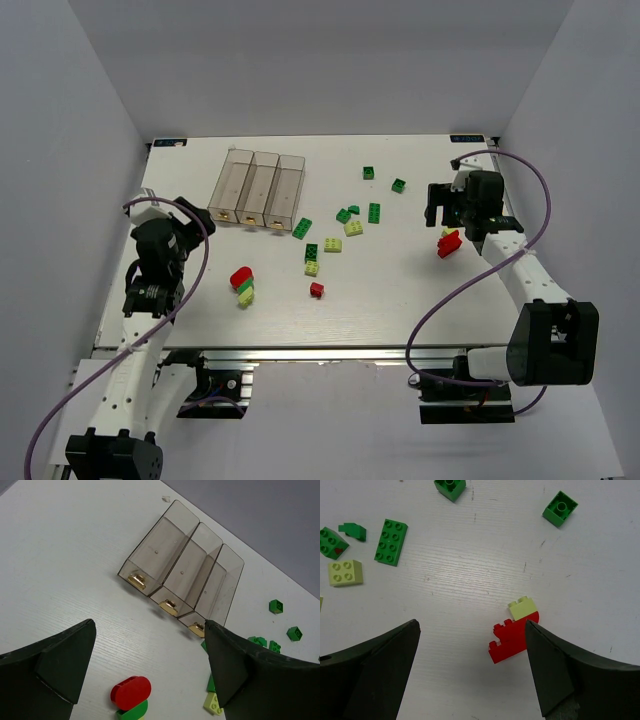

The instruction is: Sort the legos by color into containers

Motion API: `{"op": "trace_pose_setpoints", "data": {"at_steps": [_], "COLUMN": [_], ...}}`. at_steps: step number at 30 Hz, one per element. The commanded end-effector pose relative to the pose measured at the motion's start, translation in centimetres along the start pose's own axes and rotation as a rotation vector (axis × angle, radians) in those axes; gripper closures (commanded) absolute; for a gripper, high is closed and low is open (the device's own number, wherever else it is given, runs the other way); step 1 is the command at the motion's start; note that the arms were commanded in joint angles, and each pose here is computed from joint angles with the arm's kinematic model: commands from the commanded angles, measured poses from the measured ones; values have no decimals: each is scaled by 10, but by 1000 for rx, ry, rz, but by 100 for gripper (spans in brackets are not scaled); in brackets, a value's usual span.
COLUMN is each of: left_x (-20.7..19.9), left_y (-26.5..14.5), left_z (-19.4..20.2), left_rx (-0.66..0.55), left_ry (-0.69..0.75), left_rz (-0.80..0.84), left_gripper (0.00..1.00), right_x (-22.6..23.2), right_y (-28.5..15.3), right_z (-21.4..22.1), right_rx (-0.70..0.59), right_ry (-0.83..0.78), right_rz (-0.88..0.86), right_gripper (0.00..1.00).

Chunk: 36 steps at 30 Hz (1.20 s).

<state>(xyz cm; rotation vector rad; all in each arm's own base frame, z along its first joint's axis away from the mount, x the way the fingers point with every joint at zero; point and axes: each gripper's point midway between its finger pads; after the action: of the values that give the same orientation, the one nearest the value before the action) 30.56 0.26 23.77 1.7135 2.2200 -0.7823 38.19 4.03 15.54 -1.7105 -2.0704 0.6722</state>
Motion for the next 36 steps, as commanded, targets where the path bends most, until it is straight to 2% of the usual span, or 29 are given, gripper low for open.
{"op": "trace_pose_setpoints", "data": {"at_steps": [1, 4, 6, 7, 8, 9, 10, 11, 12, 13, 14, 15, 16, 17, 18, 20, 21, 29, 36], "left_x": [-6, -7, -8, -10, -12, -10, -8, -7, -6, -3, 0, 7, 11, 18, 23, 27, 30, 29, 29], "left_y": [-5, -4, -2, -2, 0, 2, 3, 2, 0, -3, -6, -10, -13, -16, -18, -22, -23, -12, 7], "left_z": [-4, -1, 1, 3, 10, 20, 30, 45, 55, 67, 76, 86, 94, 107, 115, 125, 133, 171, 180], "left_rx": [-3, 5, 14, 27, 63, 115, 155, 225, 268, 319, 356, 402, 439, 496, 536, 585, 623, 739, 774], "left_ry": [-12, -15, -17, -19, -24, -29, -43, -62, -91, -113, -128, -152, -161, -174, -178, -172, -158, 76, 96], "left_rz": [26, 29, 34, 44, 50, 36, 25, 23, 13, -7, -23, -63, -89, -138, -174, -209, -241, -344, -455], "left_gripper": [2, 2, 3, 17, 62, 88, 100, 100, 91, 53, 36, 21, 10, 5, 3, 2, 2, 8, 6], "right_x": [4, 5, 17, 52, 92, 122, 135, 154, 166, 183, 195, 209, 218, 226, 230, 233, 236, 241, 239], "right_y": [-6, -4, -7, -20, -46, -64, -71, -88, -94, -96, -95, -89, -87, -77, -71, -66, -62, -50, -49], "right_z": [-20, -19, -16, -4, 10, 19, 24, 33, 36, 45, 48, 49, 48, 53, 54, 54, 54, 55, 60], "right_rx": [-64, -58, -57, -50, -101, -120, -141, -202, -234, -199, -175, -146, -82, -20, 16, 31, 29, 51, 45], "right_ry": [-19, -23, -118, -243, -510, -541, -555, -598, -616, -625, -630, -622, -536, -499, -473, -460, -470, -444, -455], "right_rz": [-33, -38, -127, -356, -655, -821, -889, -1029, -1077, -1099, -1101, -1100, -1098, -1082, -1061, -1049, -1039, -1043, -1028], "right_gripper": [11, 11, 10, 11, 11, 10, 11, 11, 11, 21, 33, 48, 63, 57, 33, 23, 13, 11, 11]}}
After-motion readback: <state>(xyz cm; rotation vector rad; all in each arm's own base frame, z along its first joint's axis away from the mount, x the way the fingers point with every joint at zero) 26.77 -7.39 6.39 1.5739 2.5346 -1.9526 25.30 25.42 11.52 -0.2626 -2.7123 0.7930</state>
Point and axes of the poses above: each gripper's point midway between its finger pads, its own y axis out along the fingers, its own x axis along the line the jaws close on, z = x × y, and after that the axes turned 3 degrees about -y, right-handed
